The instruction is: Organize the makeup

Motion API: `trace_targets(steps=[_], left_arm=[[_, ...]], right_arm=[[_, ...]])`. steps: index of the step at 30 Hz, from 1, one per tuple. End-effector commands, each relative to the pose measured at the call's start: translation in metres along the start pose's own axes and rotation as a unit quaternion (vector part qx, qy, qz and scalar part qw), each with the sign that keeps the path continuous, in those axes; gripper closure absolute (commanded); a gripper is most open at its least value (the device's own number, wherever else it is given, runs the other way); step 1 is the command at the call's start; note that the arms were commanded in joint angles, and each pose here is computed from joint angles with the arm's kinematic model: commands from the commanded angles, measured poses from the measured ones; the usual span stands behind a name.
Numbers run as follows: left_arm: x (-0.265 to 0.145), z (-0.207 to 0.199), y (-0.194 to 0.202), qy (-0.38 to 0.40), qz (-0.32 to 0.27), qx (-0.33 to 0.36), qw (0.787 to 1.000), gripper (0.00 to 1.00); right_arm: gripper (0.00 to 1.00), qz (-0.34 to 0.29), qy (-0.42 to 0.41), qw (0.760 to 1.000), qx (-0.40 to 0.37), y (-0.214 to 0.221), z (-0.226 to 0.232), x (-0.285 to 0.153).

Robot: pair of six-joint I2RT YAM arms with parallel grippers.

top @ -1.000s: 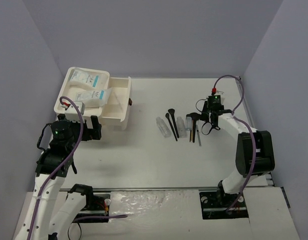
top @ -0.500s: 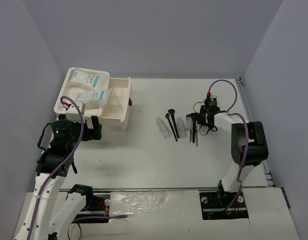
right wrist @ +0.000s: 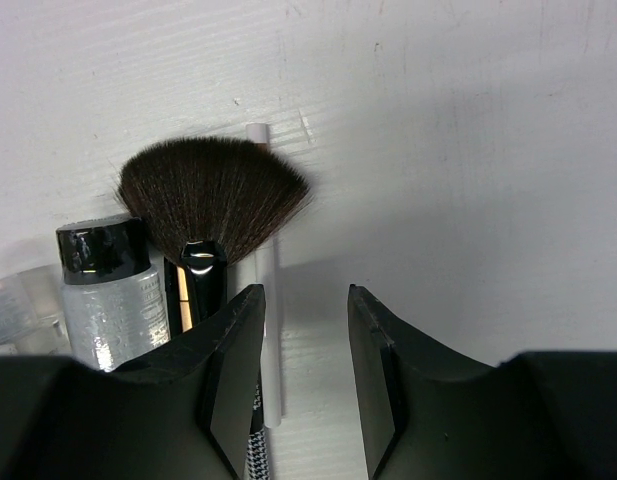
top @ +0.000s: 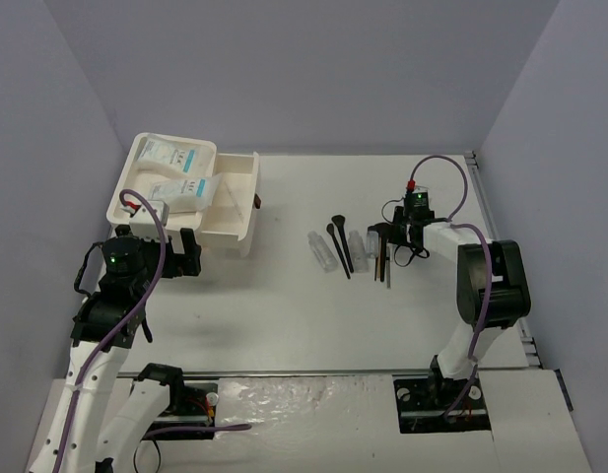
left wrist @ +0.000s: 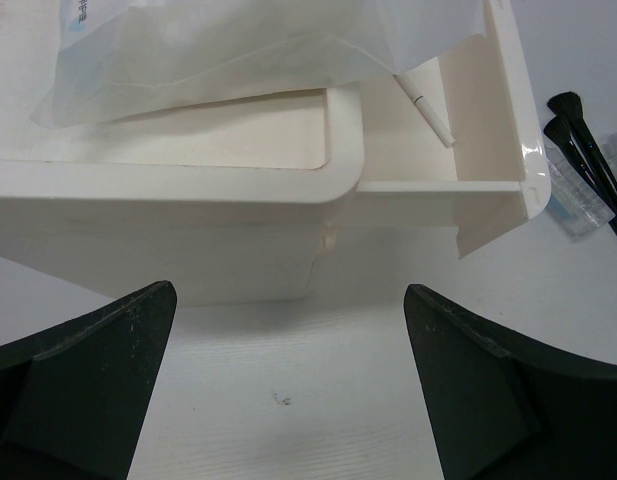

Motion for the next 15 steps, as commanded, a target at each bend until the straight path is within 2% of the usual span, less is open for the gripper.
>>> trace_targets(steps=[1,15], left_arm=[[0.000,-0.004,-0.021,0.009,-0.040,0.002,0.999,0.03],[-0.001,-0.004,-0.021,0.009,-0.042,0.002,0.999,0.03]], right_arm=[[0.64,-0.037,-0.012,0.999,0.000,-0.022,0.007,-0.006],[0.65,-0.005,0.027,1.000,-0.002,0.001,-0.005,0.012]])
Point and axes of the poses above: each gripper's point midway between its finger pads, its own x axis out along the fingers, its own z axis along the line the jaws close on, y = z × x, the point moved 5 cm from there along -x, back along the fingers, and after that the axes turned 3 degrees about -x, right-handed, at the moved point
